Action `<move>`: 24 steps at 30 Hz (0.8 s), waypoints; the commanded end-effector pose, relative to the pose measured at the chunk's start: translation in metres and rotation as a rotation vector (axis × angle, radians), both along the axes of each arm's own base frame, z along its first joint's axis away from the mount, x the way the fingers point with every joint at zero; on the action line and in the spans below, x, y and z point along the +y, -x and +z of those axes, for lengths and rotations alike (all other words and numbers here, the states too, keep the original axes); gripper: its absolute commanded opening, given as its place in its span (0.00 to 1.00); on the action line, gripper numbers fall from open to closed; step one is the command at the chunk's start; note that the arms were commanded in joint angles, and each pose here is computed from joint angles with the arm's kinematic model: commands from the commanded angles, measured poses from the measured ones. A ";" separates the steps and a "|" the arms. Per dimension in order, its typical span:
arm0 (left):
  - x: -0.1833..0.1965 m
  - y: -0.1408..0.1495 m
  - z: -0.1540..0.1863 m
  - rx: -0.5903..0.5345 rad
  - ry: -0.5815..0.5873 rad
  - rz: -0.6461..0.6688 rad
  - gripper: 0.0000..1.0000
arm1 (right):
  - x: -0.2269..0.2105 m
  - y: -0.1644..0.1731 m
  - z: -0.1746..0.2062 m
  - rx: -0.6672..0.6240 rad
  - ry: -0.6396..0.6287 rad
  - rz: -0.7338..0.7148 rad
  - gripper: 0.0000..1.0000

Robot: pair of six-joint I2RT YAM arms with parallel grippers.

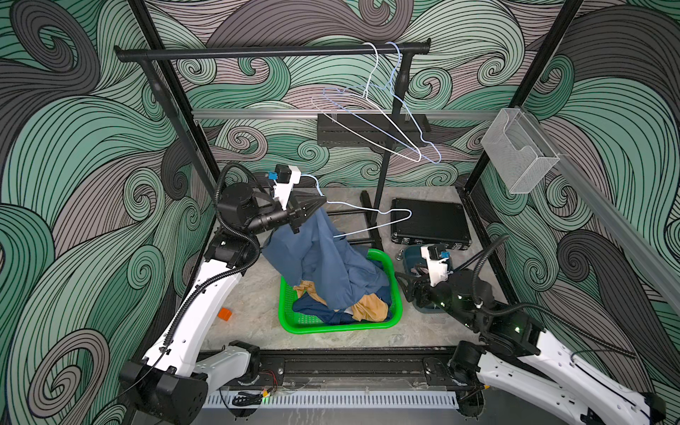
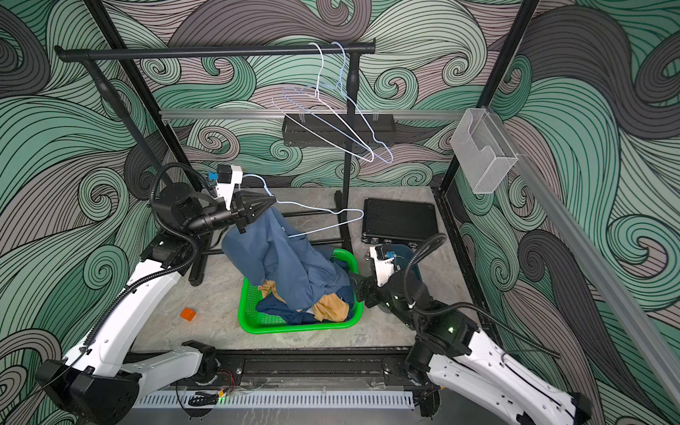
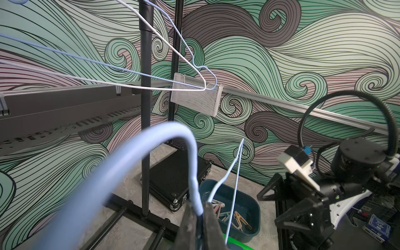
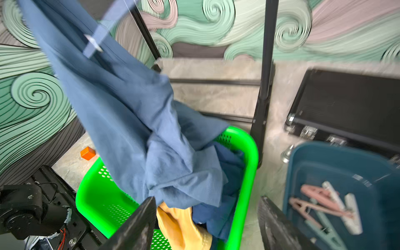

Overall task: Remove the clothespins securing t-shirts to the hanger
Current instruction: Remove the T-shirt from the hanger.

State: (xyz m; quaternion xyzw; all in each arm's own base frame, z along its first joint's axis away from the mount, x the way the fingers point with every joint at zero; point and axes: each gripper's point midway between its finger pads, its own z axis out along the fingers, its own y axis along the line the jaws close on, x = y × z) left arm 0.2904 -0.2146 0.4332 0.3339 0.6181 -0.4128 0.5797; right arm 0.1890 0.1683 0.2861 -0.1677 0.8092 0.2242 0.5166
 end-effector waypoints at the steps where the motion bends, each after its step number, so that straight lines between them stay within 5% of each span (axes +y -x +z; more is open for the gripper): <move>1: -0.010 0.006 -0.005 -0.035 -0.026 -0.048 0.08 | -0.008 0.005 0.040 -0.116 0.119 0.058 0.75; 11: -0.023 0.023 -0.016 -0.093 -0.088 -0.158 0.08 | 0.038 0.006 0.116 -0.225 0.297 0.326 0.82; 24: -0.029 0.052 -0.014 -0.172 -0.124 -0.310 0.08 | 0.090 -0.024 0.105 -0.028 0.243 0.542 0.77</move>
